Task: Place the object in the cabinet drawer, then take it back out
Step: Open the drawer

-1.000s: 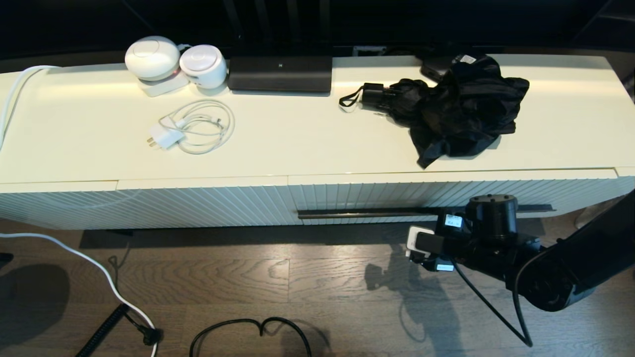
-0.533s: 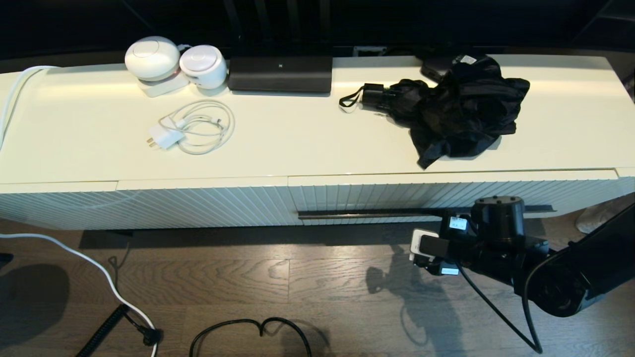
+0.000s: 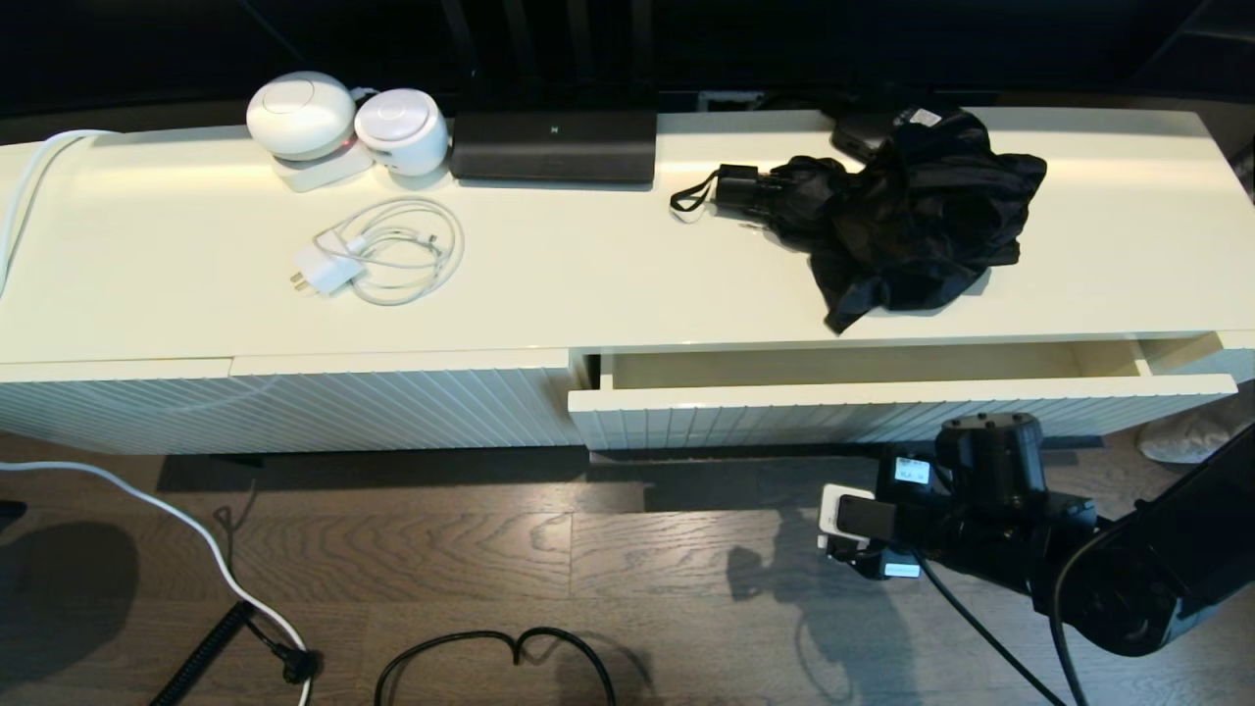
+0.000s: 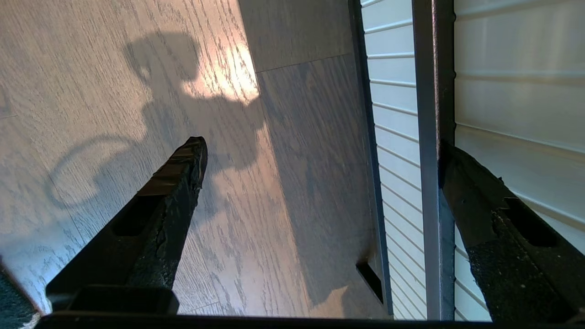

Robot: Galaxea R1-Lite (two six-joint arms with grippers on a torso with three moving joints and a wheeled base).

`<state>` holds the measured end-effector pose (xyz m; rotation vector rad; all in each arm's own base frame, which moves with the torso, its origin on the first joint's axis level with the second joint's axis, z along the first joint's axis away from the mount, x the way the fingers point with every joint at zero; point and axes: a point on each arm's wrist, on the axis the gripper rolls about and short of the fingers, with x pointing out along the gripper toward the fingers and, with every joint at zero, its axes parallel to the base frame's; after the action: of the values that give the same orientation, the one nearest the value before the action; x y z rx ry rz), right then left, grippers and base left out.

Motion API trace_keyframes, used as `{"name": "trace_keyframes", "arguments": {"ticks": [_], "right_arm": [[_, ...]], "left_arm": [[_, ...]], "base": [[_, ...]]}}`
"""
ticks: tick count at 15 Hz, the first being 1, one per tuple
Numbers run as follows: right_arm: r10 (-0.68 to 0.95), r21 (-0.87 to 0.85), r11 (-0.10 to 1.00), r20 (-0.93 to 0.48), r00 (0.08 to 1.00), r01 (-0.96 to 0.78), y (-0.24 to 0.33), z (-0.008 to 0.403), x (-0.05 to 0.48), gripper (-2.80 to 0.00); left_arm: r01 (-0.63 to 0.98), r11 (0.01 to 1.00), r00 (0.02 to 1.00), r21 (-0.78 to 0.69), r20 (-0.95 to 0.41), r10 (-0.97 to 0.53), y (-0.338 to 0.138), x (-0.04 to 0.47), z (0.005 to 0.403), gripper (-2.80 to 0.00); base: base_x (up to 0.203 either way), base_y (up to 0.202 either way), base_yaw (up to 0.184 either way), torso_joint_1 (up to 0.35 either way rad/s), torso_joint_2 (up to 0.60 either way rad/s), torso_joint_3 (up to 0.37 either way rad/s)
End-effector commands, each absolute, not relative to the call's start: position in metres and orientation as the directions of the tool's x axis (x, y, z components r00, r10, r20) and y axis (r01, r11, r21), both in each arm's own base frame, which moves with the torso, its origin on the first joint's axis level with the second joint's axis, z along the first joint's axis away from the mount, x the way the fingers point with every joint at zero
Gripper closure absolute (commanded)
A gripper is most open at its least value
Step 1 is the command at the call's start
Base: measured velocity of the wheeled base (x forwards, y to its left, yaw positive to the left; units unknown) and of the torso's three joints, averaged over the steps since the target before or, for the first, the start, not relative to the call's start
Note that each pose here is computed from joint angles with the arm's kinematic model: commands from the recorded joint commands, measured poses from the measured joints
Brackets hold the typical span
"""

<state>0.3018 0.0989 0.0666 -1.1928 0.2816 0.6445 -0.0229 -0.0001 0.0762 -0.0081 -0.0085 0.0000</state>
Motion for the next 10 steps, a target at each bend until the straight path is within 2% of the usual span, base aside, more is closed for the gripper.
{"name": "trace_keyframes", "arguments": {"ticks": [1, 10], "right_arm": [[0.314, -0.763, 0.207, -0.541, 0.780, -0.612, 0.097, 0.064, 0.294, -2.80], [0.335, -0.791, 0.213, -0.492, 0.804, -0.573, 0.087, 0.102, 0.250, -2.80]], "left_arm": [[0.000, 1.000, 1.000, -0.009, 0.011, 0.000, 0.000, -0.023, 0.076, 0.00], [0.000, 1.000, 1.000, -0.009, 0.011, 0.000, 0.000, -0.023, 0.076, 0.00]], "base": [[0.000, 0.000, 0.000, 0.000, 0.00, 0.000], [0.000, 0.000, 0.000, 0.000, 0.00, 0.000]]}}
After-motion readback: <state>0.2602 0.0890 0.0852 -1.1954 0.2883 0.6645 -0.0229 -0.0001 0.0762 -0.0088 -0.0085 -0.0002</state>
